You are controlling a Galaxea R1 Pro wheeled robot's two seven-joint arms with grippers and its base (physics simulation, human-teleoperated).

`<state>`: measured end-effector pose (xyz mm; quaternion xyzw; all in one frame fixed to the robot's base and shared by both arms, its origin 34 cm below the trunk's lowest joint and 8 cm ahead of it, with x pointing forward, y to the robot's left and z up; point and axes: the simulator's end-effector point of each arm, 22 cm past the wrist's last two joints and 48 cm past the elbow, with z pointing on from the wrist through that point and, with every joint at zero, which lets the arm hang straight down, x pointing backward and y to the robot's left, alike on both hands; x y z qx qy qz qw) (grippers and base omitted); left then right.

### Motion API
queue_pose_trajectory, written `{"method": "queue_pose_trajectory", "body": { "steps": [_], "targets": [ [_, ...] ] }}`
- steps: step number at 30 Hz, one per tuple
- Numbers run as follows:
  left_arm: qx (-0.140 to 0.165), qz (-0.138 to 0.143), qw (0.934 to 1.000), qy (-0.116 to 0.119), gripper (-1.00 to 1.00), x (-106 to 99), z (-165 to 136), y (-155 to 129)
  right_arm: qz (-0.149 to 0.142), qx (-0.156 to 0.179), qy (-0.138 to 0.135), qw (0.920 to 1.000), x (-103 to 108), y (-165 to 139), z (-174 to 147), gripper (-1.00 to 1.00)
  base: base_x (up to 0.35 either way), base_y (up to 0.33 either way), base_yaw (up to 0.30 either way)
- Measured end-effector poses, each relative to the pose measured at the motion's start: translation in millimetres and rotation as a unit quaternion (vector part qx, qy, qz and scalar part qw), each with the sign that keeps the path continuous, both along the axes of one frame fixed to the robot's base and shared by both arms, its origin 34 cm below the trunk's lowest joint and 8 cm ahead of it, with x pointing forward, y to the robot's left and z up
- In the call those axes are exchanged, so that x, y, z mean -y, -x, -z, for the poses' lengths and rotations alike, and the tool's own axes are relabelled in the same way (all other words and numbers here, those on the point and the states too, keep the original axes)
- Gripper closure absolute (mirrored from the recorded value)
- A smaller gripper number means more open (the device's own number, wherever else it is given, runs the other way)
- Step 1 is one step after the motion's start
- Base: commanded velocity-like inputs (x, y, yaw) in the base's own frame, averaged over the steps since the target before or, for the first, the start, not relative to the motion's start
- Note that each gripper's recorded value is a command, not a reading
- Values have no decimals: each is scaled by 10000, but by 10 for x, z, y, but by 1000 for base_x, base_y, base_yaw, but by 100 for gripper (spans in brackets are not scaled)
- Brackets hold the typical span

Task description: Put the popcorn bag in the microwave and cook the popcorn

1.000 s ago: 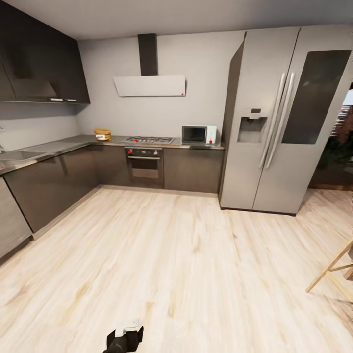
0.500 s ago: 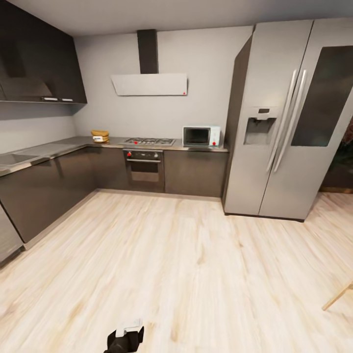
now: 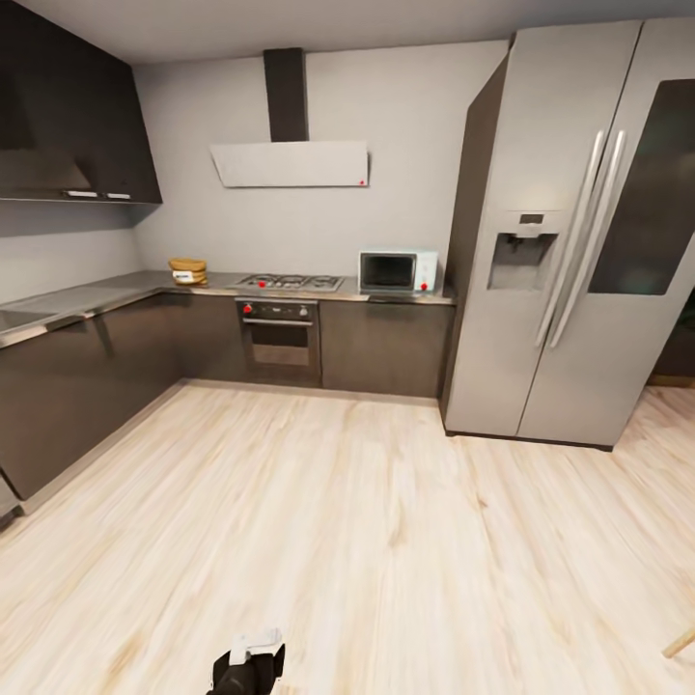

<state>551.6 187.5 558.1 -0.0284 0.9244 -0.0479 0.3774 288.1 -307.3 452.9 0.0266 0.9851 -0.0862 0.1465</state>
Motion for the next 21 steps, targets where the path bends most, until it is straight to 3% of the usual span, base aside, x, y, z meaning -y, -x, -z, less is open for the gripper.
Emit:
{"method": "queue_pose_trajectory", "body": {
  "steps": [16, 19, 20, 21],
  "targets": [
    [-7, -18, 10000, -22, -100, -12, 5, 7, -38, 23, -6, 10000, -14, -23, -4, -100, 347, -146, 0],
    [-24, -19, 10000, -24, -100, -13, 18, 29, -39, 206, -6, 9998, -17, -229, -46, -100, 347, -146, 0],
    [-30, -35, 10000, -30, -100, -24, 22, 35, -50, 488, -9, 9988, -27, -530, -125, -100, 347, -135, 0],
    [-49, -68, 10000, -38, -100, -54, 36, 53, -47, 983, -48, 9951, -79, -1020, -293, -100, 347, -132, 0]
  ]
}}
